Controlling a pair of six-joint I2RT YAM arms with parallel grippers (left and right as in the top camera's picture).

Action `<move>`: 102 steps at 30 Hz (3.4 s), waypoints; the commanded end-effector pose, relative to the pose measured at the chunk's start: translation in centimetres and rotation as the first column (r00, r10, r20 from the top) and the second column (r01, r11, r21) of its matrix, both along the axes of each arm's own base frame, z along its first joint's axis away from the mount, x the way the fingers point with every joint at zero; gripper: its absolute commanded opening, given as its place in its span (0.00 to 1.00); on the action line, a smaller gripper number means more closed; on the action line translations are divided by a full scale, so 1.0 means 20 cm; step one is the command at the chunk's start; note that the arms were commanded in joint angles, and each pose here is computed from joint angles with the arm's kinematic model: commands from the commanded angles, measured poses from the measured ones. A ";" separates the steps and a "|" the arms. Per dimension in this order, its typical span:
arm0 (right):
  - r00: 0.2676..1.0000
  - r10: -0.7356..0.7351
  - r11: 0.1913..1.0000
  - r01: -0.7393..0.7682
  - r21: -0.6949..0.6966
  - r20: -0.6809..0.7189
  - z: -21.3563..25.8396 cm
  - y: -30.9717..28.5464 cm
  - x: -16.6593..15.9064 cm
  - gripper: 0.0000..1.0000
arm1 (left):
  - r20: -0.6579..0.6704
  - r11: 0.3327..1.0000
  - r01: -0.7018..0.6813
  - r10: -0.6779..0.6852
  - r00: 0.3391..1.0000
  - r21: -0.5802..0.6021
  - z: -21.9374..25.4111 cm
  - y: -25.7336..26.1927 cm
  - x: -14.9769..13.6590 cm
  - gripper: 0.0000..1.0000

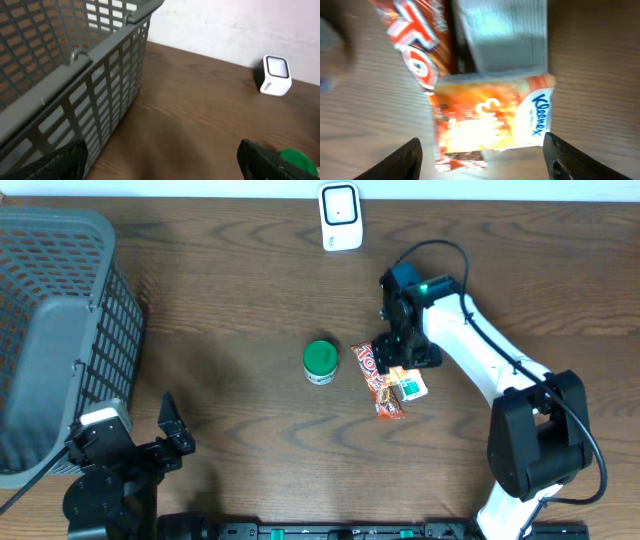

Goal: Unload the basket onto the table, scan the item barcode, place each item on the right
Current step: 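Lower the right gripper and grasp the Kleenex pack on top, then lift the Kleenex pack and carry it to the white scanner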

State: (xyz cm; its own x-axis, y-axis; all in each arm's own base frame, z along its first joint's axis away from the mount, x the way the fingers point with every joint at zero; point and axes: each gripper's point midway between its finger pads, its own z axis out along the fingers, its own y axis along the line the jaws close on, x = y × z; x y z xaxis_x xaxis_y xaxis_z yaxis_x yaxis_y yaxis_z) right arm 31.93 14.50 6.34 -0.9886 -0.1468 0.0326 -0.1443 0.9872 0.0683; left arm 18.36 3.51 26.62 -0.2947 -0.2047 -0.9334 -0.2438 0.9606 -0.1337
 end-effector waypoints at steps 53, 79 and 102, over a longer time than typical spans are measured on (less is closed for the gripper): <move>0.983 -0.035 0.998 0.044 0.045 -0.181 -0.14 0.06 -0.07 0.63 | -0.026 1.000 -0.015 0.014 1.000 -0.005 -0.03 0.01 -0.01 0.96; 0.894 -0.011 0.901 0.203 0.384 -0.447 0.12 0.37 -0.26 0.59 | -0.026 1.000 -0.015 0.014 1.000 -0.005 -0.03 0.01 -0.01 0.96; 0.949 -0.104 0.936 -0.007 0.352 0.296 0.40 0.29 0.63 0.55 | -0.026 1.000 -0.015 0.014 1.000 -0.005 -0.03 0.01 -0.01 0.96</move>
